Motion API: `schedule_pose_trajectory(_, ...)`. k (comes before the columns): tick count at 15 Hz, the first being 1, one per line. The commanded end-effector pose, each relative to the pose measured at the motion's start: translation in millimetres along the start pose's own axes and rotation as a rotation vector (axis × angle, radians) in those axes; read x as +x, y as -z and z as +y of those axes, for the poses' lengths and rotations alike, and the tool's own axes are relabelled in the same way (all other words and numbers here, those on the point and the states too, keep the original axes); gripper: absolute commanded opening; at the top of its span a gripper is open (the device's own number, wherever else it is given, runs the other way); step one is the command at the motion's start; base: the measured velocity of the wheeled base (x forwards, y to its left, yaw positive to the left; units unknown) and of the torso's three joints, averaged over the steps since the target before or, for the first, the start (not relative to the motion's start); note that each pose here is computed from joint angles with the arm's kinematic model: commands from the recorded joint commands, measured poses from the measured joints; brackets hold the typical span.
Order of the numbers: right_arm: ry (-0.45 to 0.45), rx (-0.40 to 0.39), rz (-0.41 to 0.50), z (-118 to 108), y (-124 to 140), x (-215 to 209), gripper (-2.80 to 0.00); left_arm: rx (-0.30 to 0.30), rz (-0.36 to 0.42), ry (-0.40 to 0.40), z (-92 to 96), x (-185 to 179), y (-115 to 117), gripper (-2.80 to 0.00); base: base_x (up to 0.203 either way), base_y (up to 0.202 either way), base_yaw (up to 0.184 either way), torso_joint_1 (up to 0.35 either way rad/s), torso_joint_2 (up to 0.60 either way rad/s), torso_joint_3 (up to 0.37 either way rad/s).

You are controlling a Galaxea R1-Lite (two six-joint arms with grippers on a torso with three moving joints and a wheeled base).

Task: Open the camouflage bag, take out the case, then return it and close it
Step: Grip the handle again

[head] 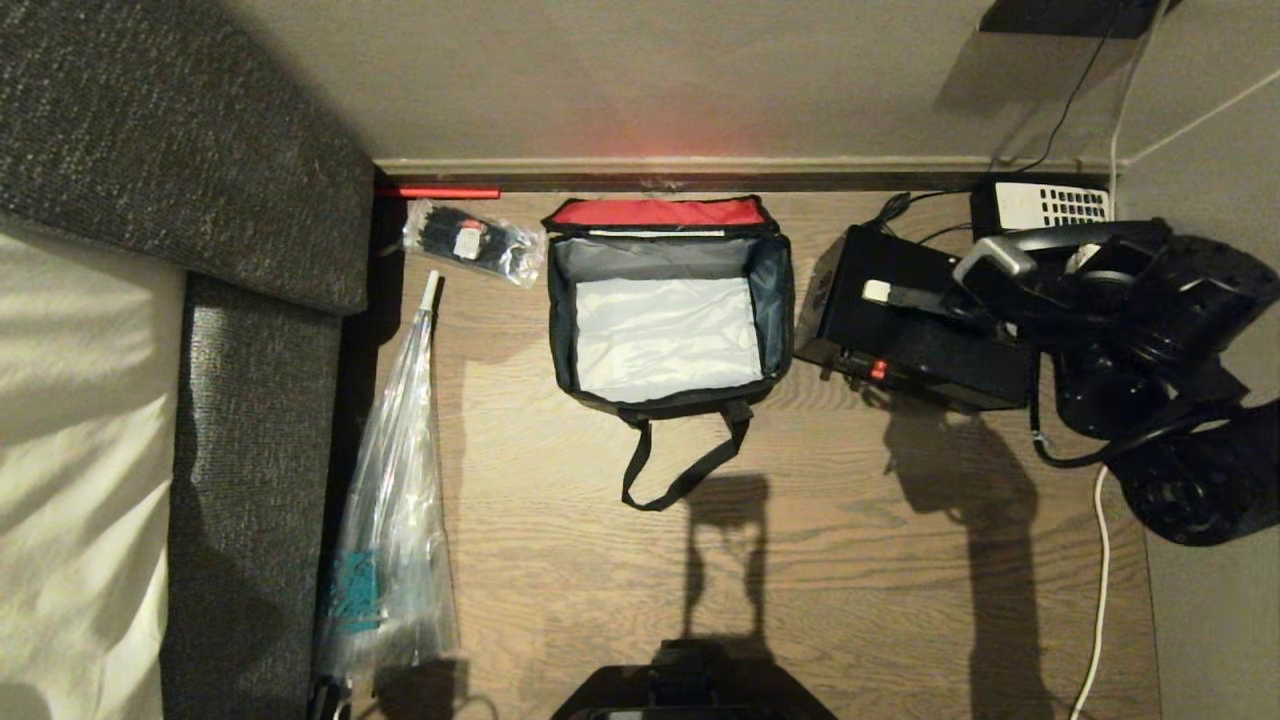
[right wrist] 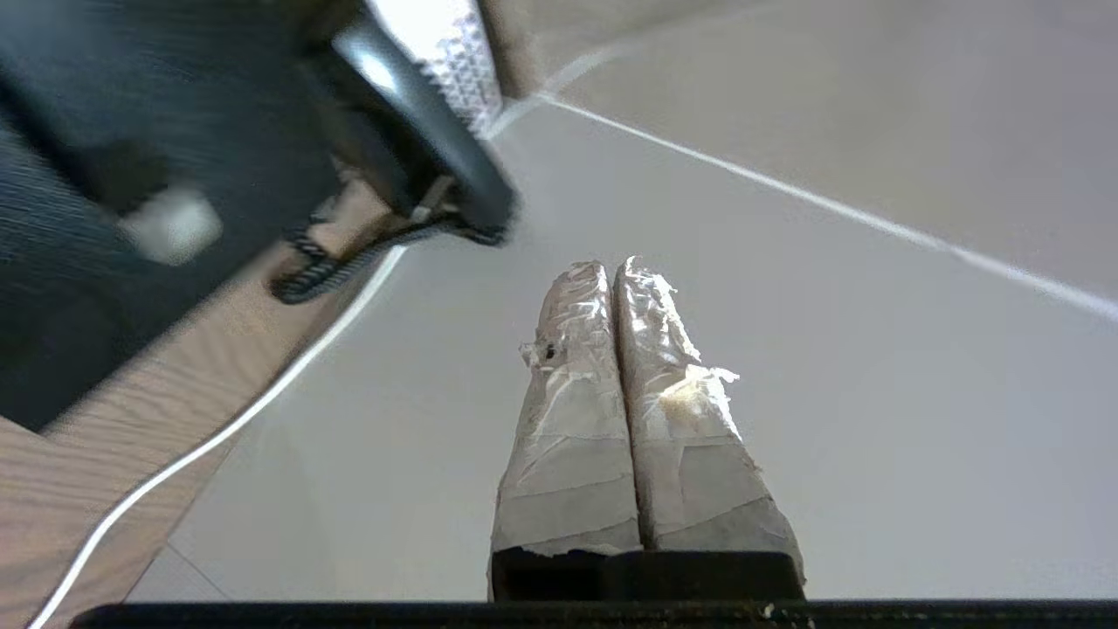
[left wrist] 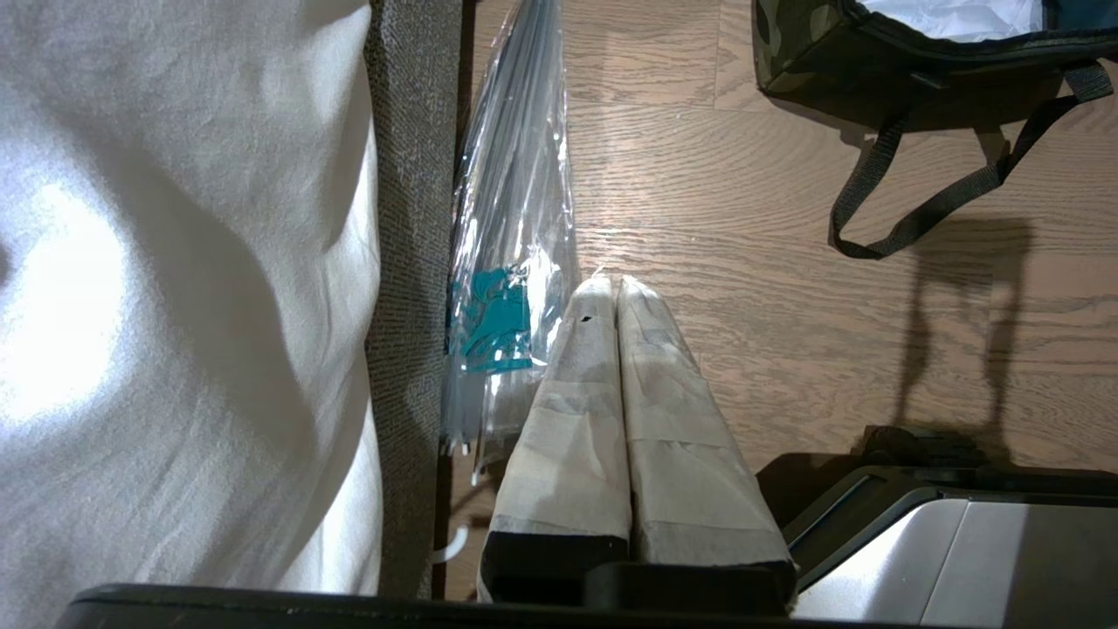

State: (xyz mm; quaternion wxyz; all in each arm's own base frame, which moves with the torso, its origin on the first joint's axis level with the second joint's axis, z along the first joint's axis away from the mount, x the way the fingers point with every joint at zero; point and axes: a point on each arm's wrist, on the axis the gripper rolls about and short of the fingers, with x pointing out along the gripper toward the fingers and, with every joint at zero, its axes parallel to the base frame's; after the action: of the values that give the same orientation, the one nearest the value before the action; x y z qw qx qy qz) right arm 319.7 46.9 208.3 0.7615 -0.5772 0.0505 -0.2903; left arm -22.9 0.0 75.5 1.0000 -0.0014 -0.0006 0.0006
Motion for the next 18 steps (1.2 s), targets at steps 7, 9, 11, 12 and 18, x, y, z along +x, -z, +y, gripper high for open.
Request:
schedule_pose_trajectory(7,0.202,0.348,0.148,-151,71,-99,-2.80,0.000,0.002,0.000,0.0,0,0,-2.80,0.000,0.000,0.000,0.000,0.00,0.000)
schedule_pose_trajectory(9,0.198,0.465,0.189,-164,106,-139,-2.80,0.000,0.003,0.000,0.0,0,0,-2.80,0.000,0.000,0.000,0.000,0.00,0.000)
schedule_pose_trajectory(11,0.149,0.681,0.201,-143,144,-182,-2.80,0.000,0.002,0.000,0.0,0,0,-2.80,0.000,0.000,0.000,0.000,0.00,0.000)
schedule_pose_trajectory(12,0.086,0.829,0.197,-119,161,-198,-2.80,0.000,0.003,0.000,0.0,0,0,-2.80,0.000,0.000,0.000,0.000,0.00,0.000)
schedule_pose_trajectory(18,-0.513,1.111,-0.045,-32,210,-265,-2.80,0.000,0.001,0.000,0.0,0,0,-2.80,0.000,0.000,0.000,0.000,0.00,0.000)
